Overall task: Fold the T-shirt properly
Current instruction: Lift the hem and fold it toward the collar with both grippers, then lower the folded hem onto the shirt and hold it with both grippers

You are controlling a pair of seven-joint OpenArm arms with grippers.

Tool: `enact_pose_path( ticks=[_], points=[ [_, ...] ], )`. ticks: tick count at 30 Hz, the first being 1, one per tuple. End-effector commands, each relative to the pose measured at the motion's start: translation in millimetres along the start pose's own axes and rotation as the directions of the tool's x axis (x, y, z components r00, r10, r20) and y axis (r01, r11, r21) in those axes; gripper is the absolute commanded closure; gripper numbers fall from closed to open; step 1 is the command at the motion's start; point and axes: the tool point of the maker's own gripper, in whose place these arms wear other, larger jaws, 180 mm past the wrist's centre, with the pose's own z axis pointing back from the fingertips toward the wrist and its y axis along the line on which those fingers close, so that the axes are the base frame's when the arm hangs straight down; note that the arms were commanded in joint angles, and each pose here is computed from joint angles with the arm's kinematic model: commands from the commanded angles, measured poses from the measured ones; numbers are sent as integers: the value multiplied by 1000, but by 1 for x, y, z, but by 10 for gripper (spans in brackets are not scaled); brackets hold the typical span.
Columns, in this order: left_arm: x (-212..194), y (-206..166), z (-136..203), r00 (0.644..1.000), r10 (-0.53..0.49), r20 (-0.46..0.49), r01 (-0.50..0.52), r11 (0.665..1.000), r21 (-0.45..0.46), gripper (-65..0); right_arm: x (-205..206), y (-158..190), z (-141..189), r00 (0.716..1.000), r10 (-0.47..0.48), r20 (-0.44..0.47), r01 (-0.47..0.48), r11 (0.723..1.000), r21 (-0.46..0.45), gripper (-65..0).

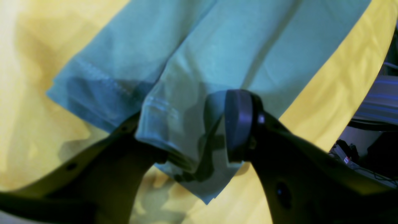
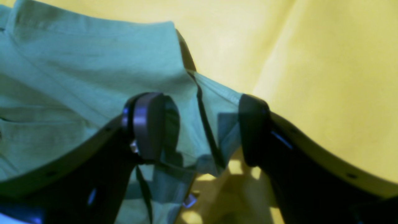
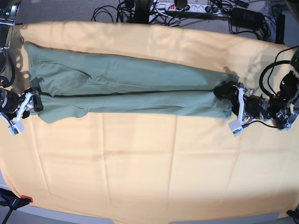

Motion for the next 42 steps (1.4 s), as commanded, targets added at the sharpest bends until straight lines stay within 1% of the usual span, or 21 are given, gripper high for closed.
enact_pose_path(
  ticks=[1,3,6,8,10,13,15,17,18,21,22,24,26,27,30,32,33,34,35,39,42],
  points=[
    [12,4,13,999,-18,35,17,1000,18,-299,27,-11,13,997,16,77,-15,1000,-16,-392],
    [15,4,13,998,-18,55,17,1000,18,-299,41,-5,15,991,-13,136,9,1000,27,-392],
    [17,4,13,998,-18,62,17,1000,18,-299,60,10,19,971,-80,227,54,991,120,-392],
    [16,4,13,998,-17,61,16,1000,18,-299,64,17,17,963,-104,248,68,986,152,-392],
    [16,4,13,998,-17,62,16,1000,18,-299,61,20,11,967,-99,235,66,987,144,-389],
    [17,3,13,998,-13,69,12,1000,11,-299,49,21,-1,981,-66,183,48,994,102,-389],
    [19,2,13,997,-9,76,8,1000,4,-299,42,14,-7,986,-63,152,57,997,42,-389],
    [20,1,13,997,-7,80,7,1000,2,-299,39,5,-10,987,-77,143,81,996,-23,-389],
    [20,1,13,997,-7,80,7,1000,1,-299,38,2,-11,986,-87,141,93,995,-38,-389],
    [19,1,13,997,-6,79,6,1000,2,-299,40,4,-11,983,-104,151,109,994,-27,-389],
    [20,1,13,997,-7,80,7,1000,2,-299,41,8,-11,983,-102,152,103,995,-3,-389],
    [20,1,13,997,-6,80,6,1000,1,-299,41,23,-11,985,-96,145,85,994,75,-387],
    [19,1,13,997,-7,79,6,1000,2,-299,41,37,-9,985,-103,138,81,984,157,-356],
    [20,1,13,997,-7,80,7,1000,2,-299,42,42,-8,984,-110,140,84,980,182,-332],
    [20,1,13,997,-7,80,7,1000,2,-299,48,44,-6,979,-124,164,90,976,200,-246],
    [20,1,13,997,-7,80,7,1000,2,-299,54,43,-5,973,-129,192,90,975,202,-165],
    [20,1,13,997,-7,80,7,1000,2,-299,57,42,-4,970,-131,206,89,975,202,-110],
    [20,1,13,997,-7,80,6,1000,2,-299,59,42,-3,967,-132,216,88,976,200,-37],
    [19,1,13,997,-7,79,7,1000,2,-299,60,42,-3,967,-133,219,88,975,202,0],
    [19,1,13,997,-7,79,7,1000,2,-299,61,45,-2,963,-148,225,97,970,224,0],
    [19,1,13,997,-7,78,7,1000,2,-299,59,43,-3,967,-137,215,92,974,209,0]
  ],
)
